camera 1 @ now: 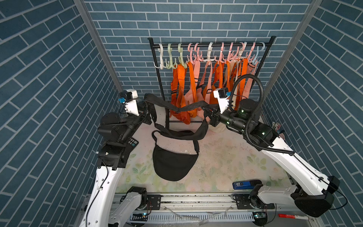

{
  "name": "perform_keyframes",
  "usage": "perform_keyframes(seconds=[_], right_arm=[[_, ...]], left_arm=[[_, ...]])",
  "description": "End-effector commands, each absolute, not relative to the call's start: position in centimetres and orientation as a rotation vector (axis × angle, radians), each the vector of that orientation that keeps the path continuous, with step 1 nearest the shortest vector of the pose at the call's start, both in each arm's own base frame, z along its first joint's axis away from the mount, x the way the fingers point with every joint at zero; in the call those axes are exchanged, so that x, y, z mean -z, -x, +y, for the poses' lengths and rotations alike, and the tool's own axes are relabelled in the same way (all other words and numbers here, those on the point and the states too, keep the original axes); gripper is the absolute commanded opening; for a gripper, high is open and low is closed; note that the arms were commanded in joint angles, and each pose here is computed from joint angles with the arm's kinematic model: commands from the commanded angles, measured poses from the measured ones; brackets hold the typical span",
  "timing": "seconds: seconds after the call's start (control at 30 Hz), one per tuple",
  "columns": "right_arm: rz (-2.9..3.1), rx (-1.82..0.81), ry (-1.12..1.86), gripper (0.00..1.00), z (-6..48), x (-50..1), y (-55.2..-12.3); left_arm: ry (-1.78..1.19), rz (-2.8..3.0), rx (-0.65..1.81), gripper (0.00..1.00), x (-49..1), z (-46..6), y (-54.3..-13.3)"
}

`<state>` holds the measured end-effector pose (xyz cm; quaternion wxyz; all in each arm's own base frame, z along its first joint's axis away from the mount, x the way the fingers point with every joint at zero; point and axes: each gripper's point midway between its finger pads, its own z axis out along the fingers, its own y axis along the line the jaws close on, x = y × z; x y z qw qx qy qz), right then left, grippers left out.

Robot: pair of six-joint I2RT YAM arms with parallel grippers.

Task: Take the bag off the hook
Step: Place the bag inside the bag.

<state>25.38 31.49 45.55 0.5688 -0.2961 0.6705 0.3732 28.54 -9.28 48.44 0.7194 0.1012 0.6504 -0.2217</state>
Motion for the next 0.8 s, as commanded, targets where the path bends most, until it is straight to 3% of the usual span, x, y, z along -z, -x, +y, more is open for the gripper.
perform_keyframes(seconds=[0.0,0.77], right_arm=[[1.583,-0.831,0.703,0.0,30.9,-45.0,-24.3],[1.537,-0.646,0.86,0.0,35.6,-41.1,-15.3]], left_arm=[[-0.226,1.455,0.448,0.0,-47.7,-8.7,-27.2],[-0.202,1.498,0.352,0.0,-42.4,-6.1,-17.3]])
